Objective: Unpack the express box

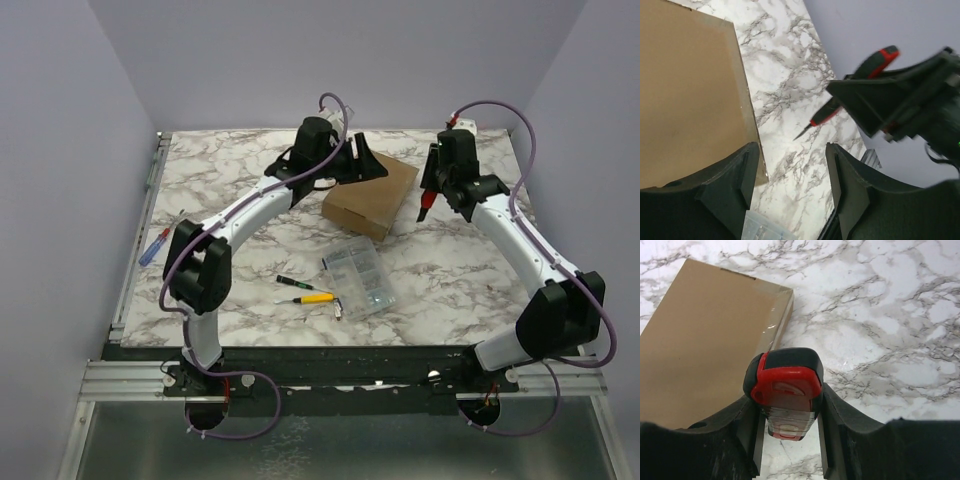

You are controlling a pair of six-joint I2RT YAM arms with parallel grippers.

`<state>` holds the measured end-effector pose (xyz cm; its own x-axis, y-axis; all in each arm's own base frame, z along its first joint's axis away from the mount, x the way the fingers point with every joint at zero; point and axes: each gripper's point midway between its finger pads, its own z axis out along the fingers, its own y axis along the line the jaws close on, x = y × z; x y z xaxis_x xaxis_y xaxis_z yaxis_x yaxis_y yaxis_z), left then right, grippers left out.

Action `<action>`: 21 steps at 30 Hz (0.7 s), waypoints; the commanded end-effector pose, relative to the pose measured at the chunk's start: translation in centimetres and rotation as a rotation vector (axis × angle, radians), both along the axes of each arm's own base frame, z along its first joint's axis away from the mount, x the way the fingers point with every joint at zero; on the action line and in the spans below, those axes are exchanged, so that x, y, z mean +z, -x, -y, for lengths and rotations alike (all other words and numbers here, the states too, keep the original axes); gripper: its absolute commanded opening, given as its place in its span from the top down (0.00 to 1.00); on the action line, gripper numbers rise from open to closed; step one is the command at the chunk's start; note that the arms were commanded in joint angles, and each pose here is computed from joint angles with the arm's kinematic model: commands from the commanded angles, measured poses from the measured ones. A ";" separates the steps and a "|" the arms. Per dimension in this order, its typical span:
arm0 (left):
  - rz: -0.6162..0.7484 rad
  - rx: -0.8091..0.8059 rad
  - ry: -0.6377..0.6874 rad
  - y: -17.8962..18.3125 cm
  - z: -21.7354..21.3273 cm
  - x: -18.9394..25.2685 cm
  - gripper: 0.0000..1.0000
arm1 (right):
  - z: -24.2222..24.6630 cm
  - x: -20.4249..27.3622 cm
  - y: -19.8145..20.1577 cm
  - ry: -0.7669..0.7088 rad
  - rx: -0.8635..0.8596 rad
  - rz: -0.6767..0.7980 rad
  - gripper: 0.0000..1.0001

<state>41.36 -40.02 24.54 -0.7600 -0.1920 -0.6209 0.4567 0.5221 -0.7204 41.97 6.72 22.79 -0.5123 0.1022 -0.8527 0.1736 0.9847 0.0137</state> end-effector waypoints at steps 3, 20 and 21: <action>-0.005 -0.020 -0.027 3.3 -3.8 -1.0 0.39 | -2.0 -2.2 0.2 -0.081 0.063 -0.042 1.00; -0.141 -0.171 -0.030 4.8 5.8 -9.9 0.42 | 1.3 3.9 4.2 -0.020 -0.005 0.070 1.00; -0.133 -0.193 0.002 4.8 7.1 -8.8 0.42 | 1.7 3.9 4.4 -0.006 -0.019 0.070 1.00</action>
<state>34.95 -42.93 12.95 -0.8714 -0.0095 -0.4905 0.4072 0.5435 -0.7341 38.73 6.12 25.77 -0.4718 0.1332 -0.8716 0.1679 0.9840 0.0596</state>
